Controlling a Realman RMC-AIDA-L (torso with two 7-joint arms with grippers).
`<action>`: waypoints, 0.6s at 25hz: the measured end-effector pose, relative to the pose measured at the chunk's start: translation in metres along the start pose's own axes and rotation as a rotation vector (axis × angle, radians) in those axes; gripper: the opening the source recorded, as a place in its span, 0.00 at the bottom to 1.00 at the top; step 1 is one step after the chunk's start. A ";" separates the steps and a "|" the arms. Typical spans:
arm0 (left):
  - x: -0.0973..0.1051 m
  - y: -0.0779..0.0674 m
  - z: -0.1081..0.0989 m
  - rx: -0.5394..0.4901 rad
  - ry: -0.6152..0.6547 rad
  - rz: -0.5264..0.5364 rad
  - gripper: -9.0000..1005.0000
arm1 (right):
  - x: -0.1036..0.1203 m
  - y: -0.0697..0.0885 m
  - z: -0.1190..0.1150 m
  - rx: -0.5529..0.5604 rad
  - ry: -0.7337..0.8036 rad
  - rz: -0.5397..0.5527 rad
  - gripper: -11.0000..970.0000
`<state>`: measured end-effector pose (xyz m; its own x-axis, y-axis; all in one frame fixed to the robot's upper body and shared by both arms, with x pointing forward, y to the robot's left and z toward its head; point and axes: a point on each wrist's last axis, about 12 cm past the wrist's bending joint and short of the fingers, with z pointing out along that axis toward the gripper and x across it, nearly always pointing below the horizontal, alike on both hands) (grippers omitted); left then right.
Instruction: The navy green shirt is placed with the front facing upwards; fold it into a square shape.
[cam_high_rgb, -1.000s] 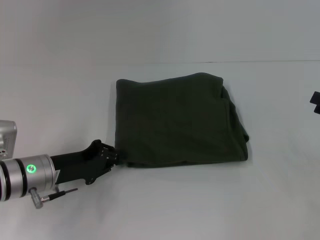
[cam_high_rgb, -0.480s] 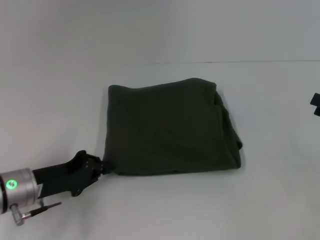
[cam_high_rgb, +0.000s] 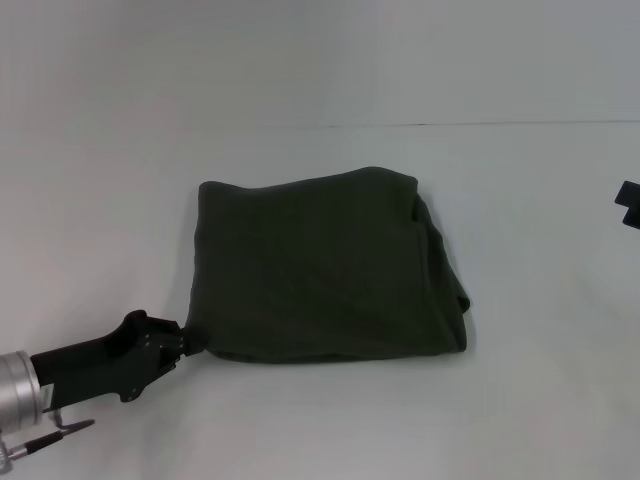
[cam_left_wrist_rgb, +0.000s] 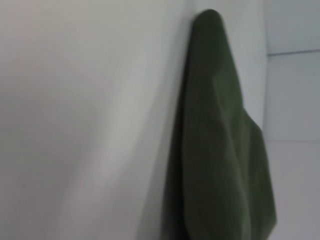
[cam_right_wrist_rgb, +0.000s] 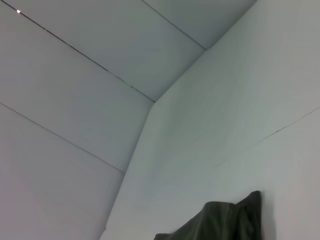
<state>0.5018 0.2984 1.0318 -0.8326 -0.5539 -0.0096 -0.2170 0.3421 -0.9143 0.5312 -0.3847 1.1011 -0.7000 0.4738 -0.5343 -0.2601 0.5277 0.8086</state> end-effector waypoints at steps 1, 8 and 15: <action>0.000 0.000 -0.001 0.004 0.002 0.007 0.04 | 0.000 0.000 0.000 0.002 -0.001 0.003 0.70; -0.005 -0.001 -0.034 0.087 -0.029 0.094 0.11 | 0.001 -0.003 -0.002 0.017 -0.008 0.006 0.71; -0.022 -0.030 -0.061 0.166 -0.017 0.397 0.29 | -0.001 0.003 0.010 0.012 0.056 -0.112 0.74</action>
<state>0.4957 0.3461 1.0843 -0.8259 -0.4171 -0.3793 0.2043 0.4056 -0.8909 0.5378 -0.3769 1.1013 -0.7029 0.3717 -0.6064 -0.3309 0.5838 0.7414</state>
